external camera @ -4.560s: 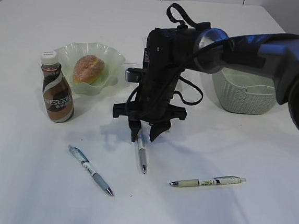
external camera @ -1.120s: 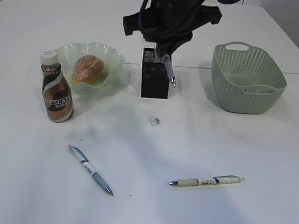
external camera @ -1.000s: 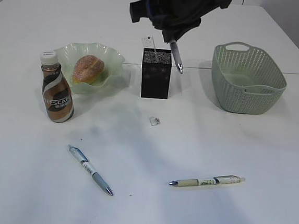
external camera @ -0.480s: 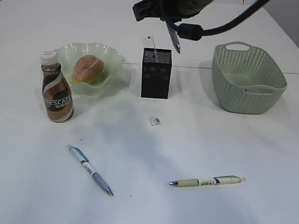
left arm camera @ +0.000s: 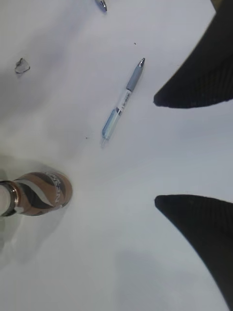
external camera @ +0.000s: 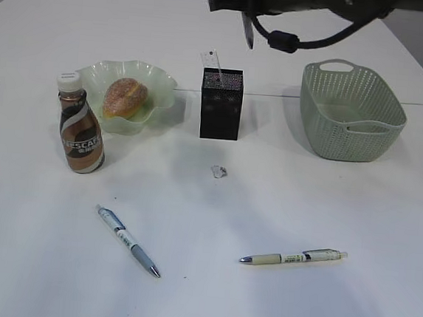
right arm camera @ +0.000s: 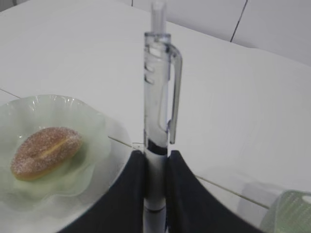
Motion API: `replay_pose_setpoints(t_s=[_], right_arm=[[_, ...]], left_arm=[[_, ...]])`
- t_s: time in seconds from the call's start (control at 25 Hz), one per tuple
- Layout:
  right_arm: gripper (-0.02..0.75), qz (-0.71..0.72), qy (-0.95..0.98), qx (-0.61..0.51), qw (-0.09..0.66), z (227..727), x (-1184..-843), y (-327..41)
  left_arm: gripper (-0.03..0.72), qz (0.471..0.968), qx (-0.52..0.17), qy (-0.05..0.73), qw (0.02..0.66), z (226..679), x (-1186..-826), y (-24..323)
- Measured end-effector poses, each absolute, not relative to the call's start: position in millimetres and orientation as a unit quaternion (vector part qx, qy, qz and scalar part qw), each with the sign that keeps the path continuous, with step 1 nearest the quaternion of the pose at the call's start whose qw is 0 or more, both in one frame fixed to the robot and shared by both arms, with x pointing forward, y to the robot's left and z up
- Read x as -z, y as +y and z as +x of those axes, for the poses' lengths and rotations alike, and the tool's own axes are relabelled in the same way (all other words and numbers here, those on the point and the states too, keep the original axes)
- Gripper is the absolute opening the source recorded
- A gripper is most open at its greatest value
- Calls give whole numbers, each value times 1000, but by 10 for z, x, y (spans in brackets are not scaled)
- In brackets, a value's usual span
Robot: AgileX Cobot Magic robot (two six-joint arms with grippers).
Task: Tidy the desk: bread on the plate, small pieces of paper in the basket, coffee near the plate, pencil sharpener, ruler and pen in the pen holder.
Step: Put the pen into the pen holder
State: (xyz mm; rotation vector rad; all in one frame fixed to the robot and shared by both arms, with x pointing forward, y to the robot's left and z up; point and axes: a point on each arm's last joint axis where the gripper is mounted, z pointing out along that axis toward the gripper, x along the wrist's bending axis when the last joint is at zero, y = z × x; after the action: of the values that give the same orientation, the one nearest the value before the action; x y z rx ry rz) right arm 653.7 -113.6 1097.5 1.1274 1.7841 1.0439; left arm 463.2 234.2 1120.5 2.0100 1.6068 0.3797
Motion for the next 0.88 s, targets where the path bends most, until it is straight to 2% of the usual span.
replay_pose_setpoints(t_s=[0.2,0.24,0.48,0.88], right_arm=[[87,416,703,-445,367,6672,-10771,-1040],[87,408,708,-452,359,6725,-10644,-993],[87,392,704,-476,352,6918,-10472,-946],[86,386,698,-487,357,7265,-10169,-1099]], left_arm=[[401,742,-146,594,274,4645,-11214,2340],[401,742,-146,594,274,4645,-11214,2340],[401,742,-149,593,276,4650,-11217,2340],[402,738,-160,590,285,4673,-11233,2340]])
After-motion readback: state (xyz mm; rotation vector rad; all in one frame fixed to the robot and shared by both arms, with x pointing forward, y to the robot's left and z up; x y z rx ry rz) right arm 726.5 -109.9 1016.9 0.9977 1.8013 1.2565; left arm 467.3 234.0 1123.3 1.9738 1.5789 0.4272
